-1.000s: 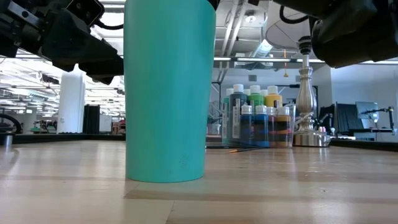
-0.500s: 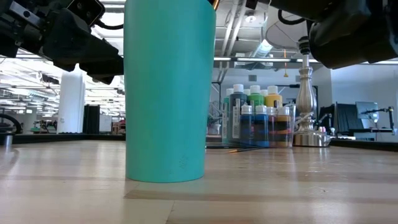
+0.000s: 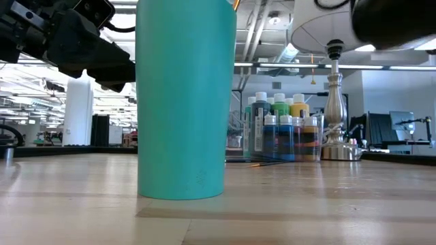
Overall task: Pick & Place Paint Supplies
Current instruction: Adjust the silver paintbrush on the table
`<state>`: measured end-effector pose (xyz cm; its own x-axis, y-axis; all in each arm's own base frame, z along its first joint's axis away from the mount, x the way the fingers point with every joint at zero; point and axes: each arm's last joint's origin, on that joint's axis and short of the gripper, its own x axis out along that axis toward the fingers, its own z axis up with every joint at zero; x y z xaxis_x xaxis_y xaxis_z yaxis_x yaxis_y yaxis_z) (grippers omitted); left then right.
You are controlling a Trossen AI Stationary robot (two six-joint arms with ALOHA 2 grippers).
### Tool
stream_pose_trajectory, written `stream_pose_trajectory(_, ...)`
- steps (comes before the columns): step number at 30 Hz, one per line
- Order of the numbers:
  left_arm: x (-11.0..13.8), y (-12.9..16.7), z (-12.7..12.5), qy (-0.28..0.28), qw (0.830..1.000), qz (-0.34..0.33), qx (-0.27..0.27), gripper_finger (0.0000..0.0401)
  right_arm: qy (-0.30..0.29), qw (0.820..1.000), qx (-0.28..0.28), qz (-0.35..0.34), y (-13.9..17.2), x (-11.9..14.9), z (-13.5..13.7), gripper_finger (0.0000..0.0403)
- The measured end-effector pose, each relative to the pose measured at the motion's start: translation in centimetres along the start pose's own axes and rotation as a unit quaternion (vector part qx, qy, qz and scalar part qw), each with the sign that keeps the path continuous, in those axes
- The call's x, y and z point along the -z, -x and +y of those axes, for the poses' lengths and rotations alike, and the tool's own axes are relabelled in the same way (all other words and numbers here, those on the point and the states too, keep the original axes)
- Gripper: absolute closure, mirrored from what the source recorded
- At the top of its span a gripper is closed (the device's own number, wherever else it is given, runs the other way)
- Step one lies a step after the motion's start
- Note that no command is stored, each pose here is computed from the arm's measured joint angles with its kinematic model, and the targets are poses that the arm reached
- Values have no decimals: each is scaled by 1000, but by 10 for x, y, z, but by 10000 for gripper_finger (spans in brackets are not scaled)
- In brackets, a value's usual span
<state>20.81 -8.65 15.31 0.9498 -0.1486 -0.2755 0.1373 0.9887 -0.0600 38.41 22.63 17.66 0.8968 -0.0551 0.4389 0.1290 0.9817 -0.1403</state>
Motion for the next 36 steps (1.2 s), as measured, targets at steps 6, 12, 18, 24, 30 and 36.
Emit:
stream_pose_trajectory(6, 0, 0, 0, -2, 1000, 0, -2, 280, 68, 995, 78, 14, 3, -49, 4, 336)
stream_pose_trajectory(12, -2, -2, 14, -10, 995, -9, -97, 280, 113, 972, 185, 89, 10, -102, -2, 336)
stream_pose_trajectory(18, -1, -3, 23, 6, 993, -7, -118, 280, 139, 923, 269, 238, 25, -122, -1, 336)
stream_pose_trajectory(24, 3, -3, 30, -4, 991, 10, -135, 280, 129, 916, 282, 255, 46, -93, -5, 342)
stream_pose_trajectory(30, 17, 4, 42, 3, 987, 32, -157, 280, 109, 902, 328, 258, 61, -46, -39, 346)
stream_pose_trajectory(36, 14, 3, 54, 10, 983, 14, -182, 280, 12, 910, 353, 217, 57, -40, -45, 346)
